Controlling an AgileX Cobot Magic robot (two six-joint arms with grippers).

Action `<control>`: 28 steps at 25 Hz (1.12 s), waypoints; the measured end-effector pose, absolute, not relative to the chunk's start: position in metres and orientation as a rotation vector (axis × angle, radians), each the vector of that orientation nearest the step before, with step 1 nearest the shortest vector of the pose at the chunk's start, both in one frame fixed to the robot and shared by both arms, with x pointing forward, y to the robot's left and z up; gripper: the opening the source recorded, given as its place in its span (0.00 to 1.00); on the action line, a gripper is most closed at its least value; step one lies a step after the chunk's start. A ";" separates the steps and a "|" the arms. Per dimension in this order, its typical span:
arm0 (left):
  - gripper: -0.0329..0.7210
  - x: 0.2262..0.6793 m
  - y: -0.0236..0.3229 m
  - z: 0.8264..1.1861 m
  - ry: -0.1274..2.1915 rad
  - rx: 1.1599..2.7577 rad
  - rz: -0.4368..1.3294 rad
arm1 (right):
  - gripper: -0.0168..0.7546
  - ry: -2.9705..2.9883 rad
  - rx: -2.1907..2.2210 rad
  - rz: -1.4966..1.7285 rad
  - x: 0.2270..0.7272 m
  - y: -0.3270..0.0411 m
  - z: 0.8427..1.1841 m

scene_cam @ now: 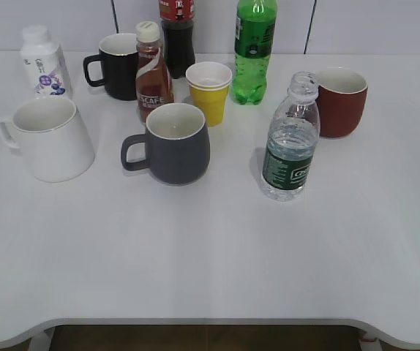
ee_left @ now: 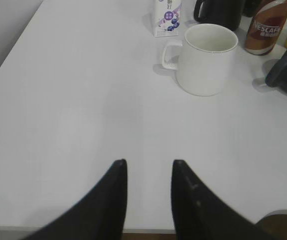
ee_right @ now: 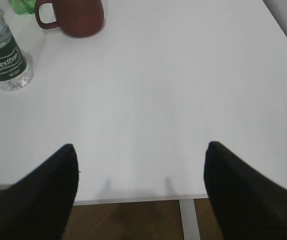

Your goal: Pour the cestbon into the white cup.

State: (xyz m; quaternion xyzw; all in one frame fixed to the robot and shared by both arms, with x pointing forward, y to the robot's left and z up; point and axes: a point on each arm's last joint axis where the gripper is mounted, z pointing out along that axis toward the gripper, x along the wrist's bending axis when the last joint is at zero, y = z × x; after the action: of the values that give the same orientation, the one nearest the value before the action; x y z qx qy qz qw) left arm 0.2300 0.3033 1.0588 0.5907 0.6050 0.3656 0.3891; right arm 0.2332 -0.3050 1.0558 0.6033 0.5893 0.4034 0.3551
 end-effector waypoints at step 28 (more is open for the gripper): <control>0.36 0.267 0.297 1.107 1.180 1.104 1.070 | 0.78 1.523 1.559 1.044 0.233 -0.305 1.056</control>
State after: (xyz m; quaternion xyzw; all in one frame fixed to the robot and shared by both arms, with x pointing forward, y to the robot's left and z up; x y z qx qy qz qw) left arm 0.2673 0.2970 1.1066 0.4695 0.5021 0.4552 0.5660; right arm 0.2332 -0.3049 1.0558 0.6033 0.5893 0.4038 0.3546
